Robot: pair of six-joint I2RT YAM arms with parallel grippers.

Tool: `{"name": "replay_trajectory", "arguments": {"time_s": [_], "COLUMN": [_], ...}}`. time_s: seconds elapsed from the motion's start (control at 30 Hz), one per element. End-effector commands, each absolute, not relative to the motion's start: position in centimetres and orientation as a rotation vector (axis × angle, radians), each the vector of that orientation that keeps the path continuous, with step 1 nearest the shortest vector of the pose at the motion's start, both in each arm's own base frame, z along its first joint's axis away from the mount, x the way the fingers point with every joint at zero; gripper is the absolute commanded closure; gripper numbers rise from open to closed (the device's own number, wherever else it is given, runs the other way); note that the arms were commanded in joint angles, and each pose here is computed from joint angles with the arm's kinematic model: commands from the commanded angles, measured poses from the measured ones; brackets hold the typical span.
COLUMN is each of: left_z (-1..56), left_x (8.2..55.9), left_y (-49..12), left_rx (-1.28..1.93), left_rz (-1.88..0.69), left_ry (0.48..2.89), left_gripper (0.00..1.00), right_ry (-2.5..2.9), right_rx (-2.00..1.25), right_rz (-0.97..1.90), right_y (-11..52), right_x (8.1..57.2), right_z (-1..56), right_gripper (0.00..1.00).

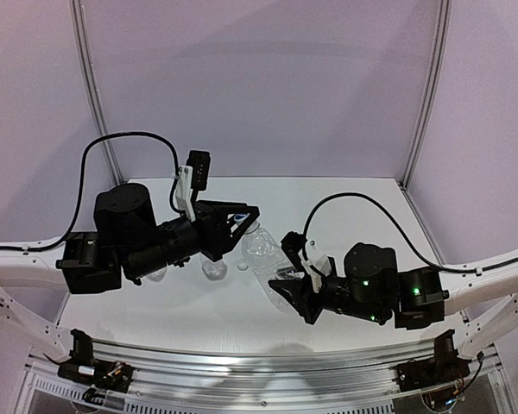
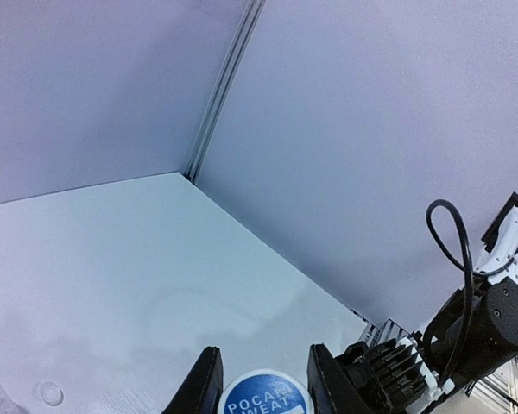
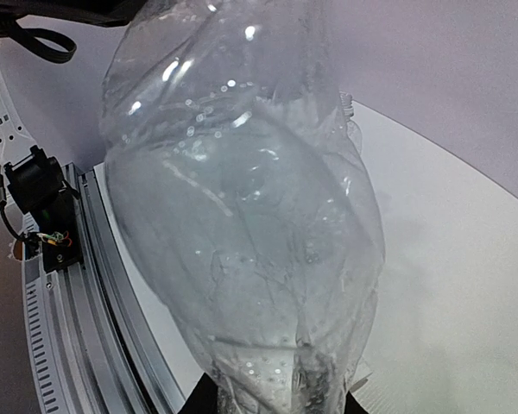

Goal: Unscrew the bottle caps

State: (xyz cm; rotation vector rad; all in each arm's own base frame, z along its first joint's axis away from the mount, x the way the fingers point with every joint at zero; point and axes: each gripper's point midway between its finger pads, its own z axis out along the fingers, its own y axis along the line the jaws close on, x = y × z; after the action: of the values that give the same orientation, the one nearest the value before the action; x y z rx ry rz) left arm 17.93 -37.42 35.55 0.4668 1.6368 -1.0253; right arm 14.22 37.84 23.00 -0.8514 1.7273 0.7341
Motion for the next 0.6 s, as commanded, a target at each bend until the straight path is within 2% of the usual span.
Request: {"name": "replay_trajectory", "arguments": {"time_s": [0.0, 0.1, 0.27, 0.37, 0.57], "left_z": [35.1, 35.4, 36.2, 37.0, 38.7], "left_x": [17.9, 17.9, 17.9, 17.8, 16.4], "left_y": [-37.4, -36.9, -35.1, -33.5, -31.9], "left_rx": [0.449, 0.444, 0.435, 0.440, 0.574], "left_rz": [-0.998, -0.994, -1.003, -1.025, -1.144], "left_ry": [1.663, 1.659, 1.636, 1.601, 1.504], "left_gripper": [0.67, 0.52, 0.19, 0.03, 0.01], "right_ry": [1.697, 1.694, 1.692, 1.690, 1.674], "right_rx": [-0.769, -0.773, -0.778, -0.781, -0.812], "right_rz": [0.739, 0.742, 0.750, 0.755, 0.802], "right_y": [37.5, 37.5, 37.5, 37.5, 37.8], "right_x": [15.1, 15.0, 14.9, 14.8, 14.0], "right_z": [25.0, 25.0, 25.1, 25.2, 25.4], "right_gripper": [0.73, 0.73, 0.73, 0.73, 0.73]}}
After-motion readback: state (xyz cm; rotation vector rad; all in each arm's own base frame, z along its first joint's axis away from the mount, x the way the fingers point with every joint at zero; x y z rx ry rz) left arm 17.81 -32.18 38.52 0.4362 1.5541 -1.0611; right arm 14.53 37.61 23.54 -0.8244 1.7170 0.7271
